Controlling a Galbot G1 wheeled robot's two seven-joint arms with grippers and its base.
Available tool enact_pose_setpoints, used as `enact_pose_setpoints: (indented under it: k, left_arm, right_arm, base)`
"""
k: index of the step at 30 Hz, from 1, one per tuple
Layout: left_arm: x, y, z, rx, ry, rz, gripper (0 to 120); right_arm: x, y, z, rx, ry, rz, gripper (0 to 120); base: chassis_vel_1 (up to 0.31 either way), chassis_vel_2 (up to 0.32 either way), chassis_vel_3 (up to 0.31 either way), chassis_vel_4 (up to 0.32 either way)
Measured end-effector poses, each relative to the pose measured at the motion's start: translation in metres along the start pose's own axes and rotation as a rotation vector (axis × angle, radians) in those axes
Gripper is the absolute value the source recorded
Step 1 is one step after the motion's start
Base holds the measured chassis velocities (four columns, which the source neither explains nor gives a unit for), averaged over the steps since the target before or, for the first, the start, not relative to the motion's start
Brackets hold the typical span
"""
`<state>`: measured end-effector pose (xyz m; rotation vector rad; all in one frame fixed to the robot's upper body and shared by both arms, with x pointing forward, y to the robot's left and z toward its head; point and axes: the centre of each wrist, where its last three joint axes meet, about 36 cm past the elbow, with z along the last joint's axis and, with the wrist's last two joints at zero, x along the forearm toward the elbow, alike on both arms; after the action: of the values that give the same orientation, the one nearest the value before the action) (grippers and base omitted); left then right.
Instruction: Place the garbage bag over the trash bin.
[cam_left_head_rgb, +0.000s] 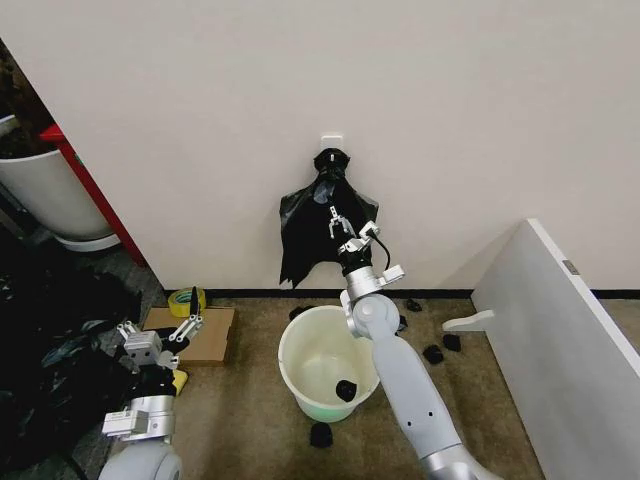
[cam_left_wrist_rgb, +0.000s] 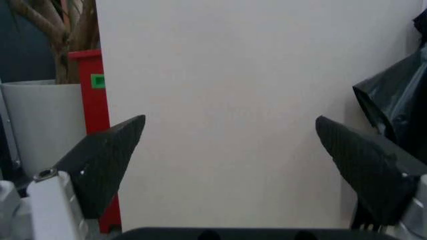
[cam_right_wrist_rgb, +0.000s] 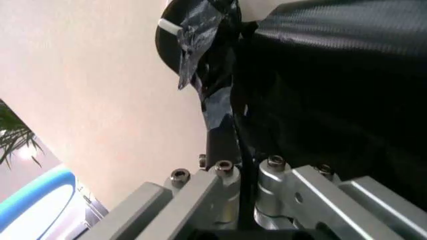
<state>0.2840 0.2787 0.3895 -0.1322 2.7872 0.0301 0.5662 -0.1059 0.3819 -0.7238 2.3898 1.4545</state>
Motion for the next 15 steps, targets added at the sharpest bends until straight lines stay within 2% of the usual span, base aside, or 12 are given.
enact_pose_setpoints:
  k: [15]
  left_arm:
    - [0.0011,0.0007,0.0074,-0.008,0.013,-0.005,100]
  right_arm:
    - [0.0101,0.0079,0.0089,0.028,0.025,-0.083,0]
  base:
    - [0.0,0.0,0.0,0.0]
